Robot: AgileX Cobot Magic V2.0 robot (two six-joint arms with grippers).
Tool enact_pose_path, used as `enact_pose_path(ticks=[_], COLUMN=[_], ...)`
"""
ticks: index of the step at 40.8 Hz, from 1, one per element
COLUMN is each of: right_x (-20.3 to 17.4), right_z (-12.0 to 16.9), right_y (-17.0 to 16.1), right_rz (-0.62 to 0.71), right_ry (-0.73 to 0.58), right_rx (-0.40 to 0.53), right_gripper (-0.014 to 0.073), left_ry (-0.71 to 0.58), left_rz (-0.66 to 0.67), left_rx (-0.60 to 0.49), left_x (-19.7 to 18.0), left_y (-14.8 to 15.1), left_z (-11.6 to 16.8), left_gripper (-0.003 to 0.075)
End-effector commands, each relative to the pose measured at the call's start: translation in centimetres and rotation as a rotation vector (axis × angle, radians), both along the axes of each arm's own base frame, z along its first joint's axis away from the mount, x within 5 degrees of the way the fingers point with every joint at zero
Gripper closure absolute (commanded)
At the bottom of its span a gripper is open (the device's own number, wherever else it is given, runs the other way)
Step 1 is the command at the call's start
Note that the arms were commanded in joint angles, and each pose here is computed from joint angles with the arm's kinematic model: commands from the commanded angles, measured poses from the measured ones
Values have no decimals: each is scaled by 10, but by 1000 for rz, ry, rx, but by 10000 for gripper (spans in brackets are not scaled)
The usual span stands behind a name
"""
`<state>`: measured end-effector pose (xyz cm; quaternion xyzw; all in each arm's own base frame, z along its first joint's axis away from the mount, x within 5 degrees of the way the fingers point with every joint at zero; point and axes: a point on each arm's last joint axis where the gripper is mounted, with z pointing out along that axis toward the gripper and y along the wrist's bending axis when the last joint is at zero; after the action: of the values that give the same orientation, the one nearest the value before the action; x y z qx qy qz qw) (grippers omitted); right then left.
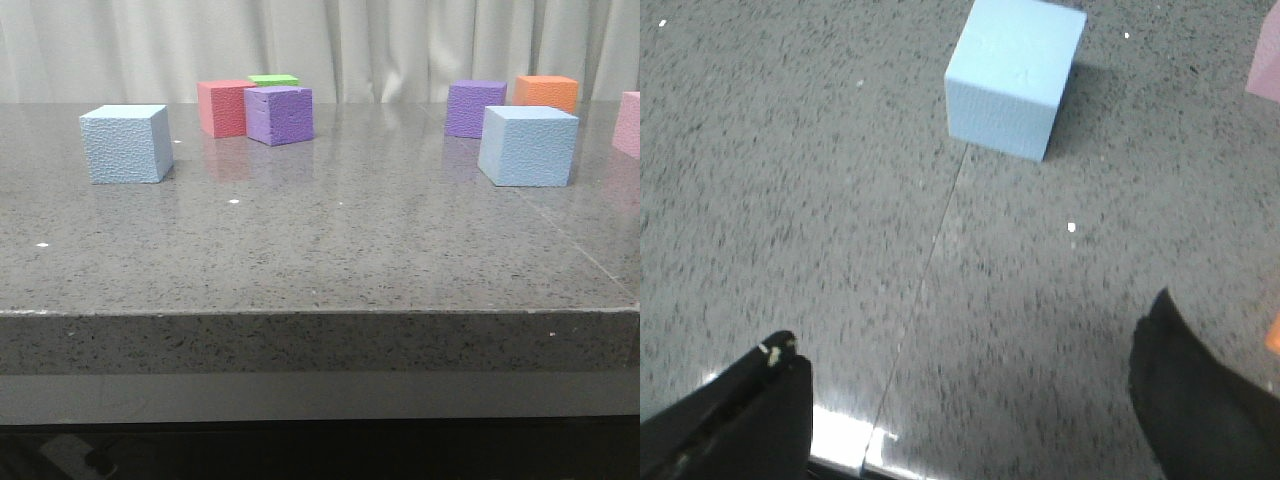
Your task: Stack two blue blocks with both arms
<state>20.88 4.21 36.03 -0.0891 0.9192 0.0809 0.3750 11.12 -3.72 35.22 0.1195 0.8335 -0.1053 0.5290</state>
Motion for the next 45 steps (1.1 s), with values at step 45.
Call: enact_pose_path(ticks=[45], right_x=[192], right_z=[-53], right_y=[23], right_rz=[-198], right_ry=[143], right_rx=[59], right_gripper=[146], left_ry=[-109], left_rz=[3], left_rx=[-53], left_x=[4], left_y=[-2], left_z=[17], left_gripper=[323])
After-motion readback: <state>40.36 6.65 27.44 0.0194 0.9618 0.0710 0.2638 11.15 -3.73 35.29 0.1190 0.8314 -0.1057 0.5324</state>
